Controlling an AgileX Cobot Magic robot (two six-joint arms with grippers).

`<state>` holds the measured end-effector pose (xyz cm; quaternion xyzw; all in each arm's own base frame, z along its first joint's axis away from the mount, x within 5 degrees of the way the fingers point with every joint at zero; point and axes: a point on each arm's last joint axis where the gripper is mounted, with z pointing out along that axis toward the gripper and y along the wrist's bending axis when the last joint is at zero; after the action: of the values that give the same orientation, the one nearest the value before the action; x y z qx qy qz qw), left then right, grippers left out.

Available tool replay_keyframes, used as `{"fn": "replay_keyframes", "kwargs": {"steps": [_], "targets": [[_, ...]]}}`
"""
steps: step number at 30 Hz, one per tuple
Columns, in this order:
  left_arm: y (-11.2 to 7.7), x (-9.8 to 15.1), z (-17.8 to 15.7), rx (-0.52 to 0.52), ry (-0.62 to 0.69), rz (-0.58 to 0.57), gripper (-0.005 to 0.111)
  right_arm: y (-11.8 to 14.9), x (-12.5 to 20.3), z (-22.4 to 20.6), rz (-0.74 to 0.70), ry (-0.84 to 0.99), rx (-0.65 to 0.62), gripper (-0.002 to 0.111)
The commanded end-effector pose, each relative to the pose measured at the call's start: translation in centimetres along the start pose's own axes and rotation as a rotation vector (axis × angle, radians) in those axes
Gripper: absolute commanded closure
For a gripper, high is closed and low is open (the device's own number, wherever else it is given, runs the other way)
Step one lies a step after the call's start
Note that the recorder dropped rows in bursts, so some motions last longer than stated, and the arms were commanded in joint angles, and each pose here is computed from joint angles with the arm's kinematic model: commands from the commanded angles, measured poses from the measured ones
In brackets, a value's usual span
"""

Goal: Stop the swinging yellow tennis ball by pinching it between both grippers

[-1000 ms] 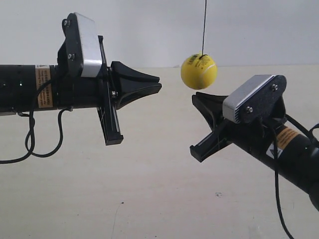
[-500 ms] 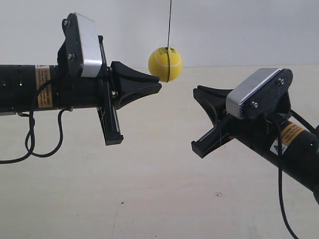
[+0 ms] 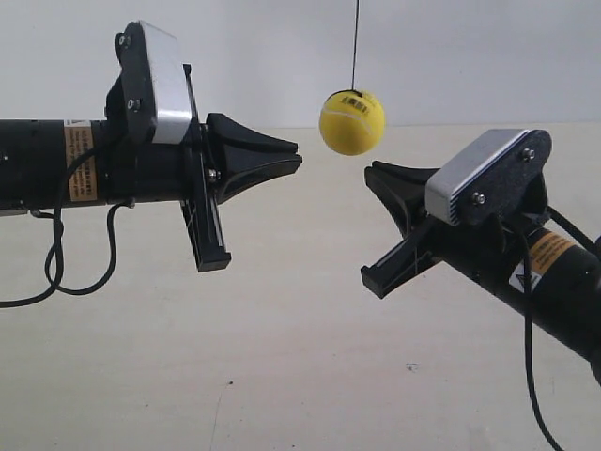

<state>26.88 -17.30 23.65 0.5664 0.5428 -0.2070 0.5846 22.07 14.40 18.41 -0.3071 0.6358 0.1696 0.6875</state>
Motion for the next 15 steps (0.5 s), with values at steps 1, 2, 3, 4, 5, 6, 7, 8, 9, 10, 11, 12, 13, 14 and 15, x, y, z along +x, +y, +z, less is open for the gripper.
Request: {"fn": "replay_keyframes", "kwargs": {"steps": [1,2,3,4,5,6,7,8,9,10,11,12,13,14,15], "targets": [[0.01,-0.39,-0.03,-0.002,-0.009,0.002,0.102,-0.05,-0.49,0.01,-0.018,-0.03,0.005,0.108],[0.01,-0.39,-0.03,-0.002,-0.009,0.002,0.102,-0.07,-0.49,0.01,-0.024,-0.03,0.008,0.108],[0.01,-0.39,-0.03,-0.002,-0.009,0.002,0.102,-0.15,-0.48,0.01,-0.027,-0.029,0.017,0.108],[0.02,-0.37,-0.02,-0.002,-0.007,0.002,0.102,-0.27,-0.46,0.01,-0.026,-0.027,0.03,0.108],[0.02,-0.34,-0.02,-0.003,-0.004,0.005,0.102,-0.4,-0.44,0.01,-0.02,-0.025,0.044,0.108],[0.06,-0.29,-0.02,-0.007,0.002,0.004,0.102,-0.51,-0.42,0.0,-0.017,-0.023,0.056,0.108],[0.1,-0.25,-0.02,-0.012,0.006,0.003,0.102,-0.57,-0.41,0.0,-0.018,-0.022,0.063,0.108],[0.16,-0.22,-0.02,-0.018,0.009,-0.001,0.102,-0.57,-0.41,0.0,-0.018,-0.022,0.063,0.108],[0.18,-0.16,-0.02,-0.02,0.016,0.001,0.102,-0.57,-0.44,0.0,-0.018,-0.024,0.063,0.108],[0.18,-0.16,-0.02,-0.02,0.016,0.003,0.102,-0.57,-0.44,0.0,-0.018,-0.024,0.063,0.108],[0.18,-0.14,-0.02,-0.021,0.018,0.003,0.102,-0.58,-0.45,0.0,-0.019,-0.026,0.064,0.108],[0.18,-0.14,-0.02,-0.021,0.018,0.003,0.102,-0.58,-0.45,0.0,-0.019,-0.026,0.064,0.108],[0.18,-0.14,-0.02,-0.021,0.018,0.003,0.102,-0.56,-0.47,0.0,-0.019,-0.028,0.062,0.108],[0.18,-0.14,-0.02,-0.021,0.019,0.005,0.102,-0.48,-0.51,0.0,-0.018,-0.033,0.053,0.108],[0.18,-0.14,-0.02,-0.021,0.019,0.005,0.102,-0.41,-0.57,0.0,-0.021,-0.039,0.045,0.108]]}}
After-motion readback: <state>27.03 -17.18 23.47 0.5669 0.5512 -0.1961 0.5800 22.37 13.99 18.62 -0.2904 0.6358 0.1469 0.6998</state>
